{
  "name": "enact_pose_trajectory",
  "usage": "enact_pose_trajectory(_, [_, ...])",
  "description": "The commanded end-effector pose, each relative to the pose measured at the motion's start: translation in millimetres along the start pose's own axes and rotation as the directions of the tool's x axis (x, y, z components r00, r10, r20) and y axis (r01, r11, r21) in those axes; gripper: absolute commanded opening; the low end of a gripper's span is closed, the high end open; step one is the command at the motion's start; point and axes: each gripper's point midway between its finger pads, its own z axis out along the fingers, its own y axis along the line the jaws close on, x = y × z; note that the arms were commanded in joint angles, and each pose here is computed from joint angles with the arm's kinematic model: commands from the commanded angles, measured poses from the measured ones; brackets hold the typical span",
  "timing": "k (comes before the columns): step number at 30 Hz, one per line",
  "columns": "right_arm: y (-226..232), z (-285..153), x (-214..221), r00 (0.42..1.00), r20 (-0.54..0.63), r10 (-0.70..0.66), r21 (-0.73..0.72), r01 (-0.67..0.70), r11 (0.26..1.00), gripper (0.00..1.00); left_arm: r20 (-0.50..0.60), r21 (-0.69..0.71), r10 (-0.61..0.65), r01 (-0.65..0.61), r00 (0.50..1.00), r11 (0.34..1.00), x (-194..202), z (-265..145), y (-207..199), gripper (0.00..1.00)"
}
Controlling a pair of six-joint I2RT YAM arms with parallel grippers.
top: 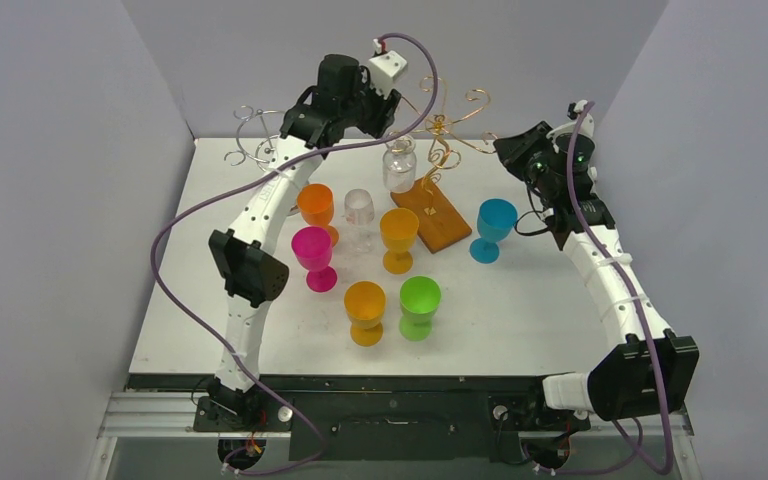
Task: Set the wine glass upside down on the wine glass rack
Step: Adjust the wine rack at the center of the board, then pick up the wine glass at the center of the board.
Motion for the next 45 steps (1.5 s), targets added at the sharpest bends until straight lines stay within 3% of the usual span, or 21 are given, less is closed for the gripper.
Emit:
enact_pose_trajectory(1, [37.7,-25.0,-26.0,0.996,0.082,-0.036,-0.088,0.043,0.995,0.1,0.16,-0.119,0.013,0.006,0.987,0.993,-46.8,-11.8,38.0,0.43])
enact_pose_trajectory(9, [28.7,-31.1,-27.4,0.994,0.082,-0.066,-0.049,0.07,0.996,0.28,0.132,-0.072,0.0,0.01,0.991,0.997,-38.0,-12.3,28.1,0.48])
enact_pose_trajectory(15, [28.9,-42.8,-37.4,0.99,0.096,-0.106,-0.035,0.11,0.993,0.55,0.102,-0.078,0.012,-0.004,0.995,0.997,-35.1,-37.7,25.0,0.72])
enact_pose_trajectory(20, [23.7,-68.5,-44.1,0.98,0.106,-0.167,0.029,0.165,0.986,0.69,0.085,-0.151,0.026,-0.013,0.996,0.988,-40.0,-65.9,35.9,0.89])
enact_pose_trajectory(21, [21.1,-73.8,-42.7,0.98,0.098,-0.174,0.047,0.17,0.984,0.7,0.087,-0.165,0.027,-0.012,0.996,0.986,-42.8,-72.6,38.4,0.99])
enact_pose_trajectory(29, [-49.4,-111.3,-3.1,0.967,0.004,-0.254,0.313,0.24,0.919,0.66,0.019,-0.303,0.046,-0.038,0.999,0.952,-48.6,-141.1,57.3,0.96])
enact_pose_trajectory(33, [-98.9,-110.5,19.8,0.972,-0.05,-0.228,0.418,0.228,0.879,0.65,-0.04,-0.369,-0.027,0.01,0.999,0.929,-33.4,-189.3,67.7,0.96])
enact_pose_trajectory(39, [-118.7,-82.1,30.8,0.976,-0.121,-0.178,0.416,0.213,0.884,0.62,0.032,-0.374,-0.237,0.231,0.971,0.898,-9.5,-267.3,79.8,0.96])
enact_pose_trajectory(45, [-119.6,-61.0,45.7,0.972,-0.186,-0.144,0.381,0.206,0.901,0.56,0.039,-0.32,-0.239,0.239,0.97,0.917,6.7,-302.8,55.3,0.96])
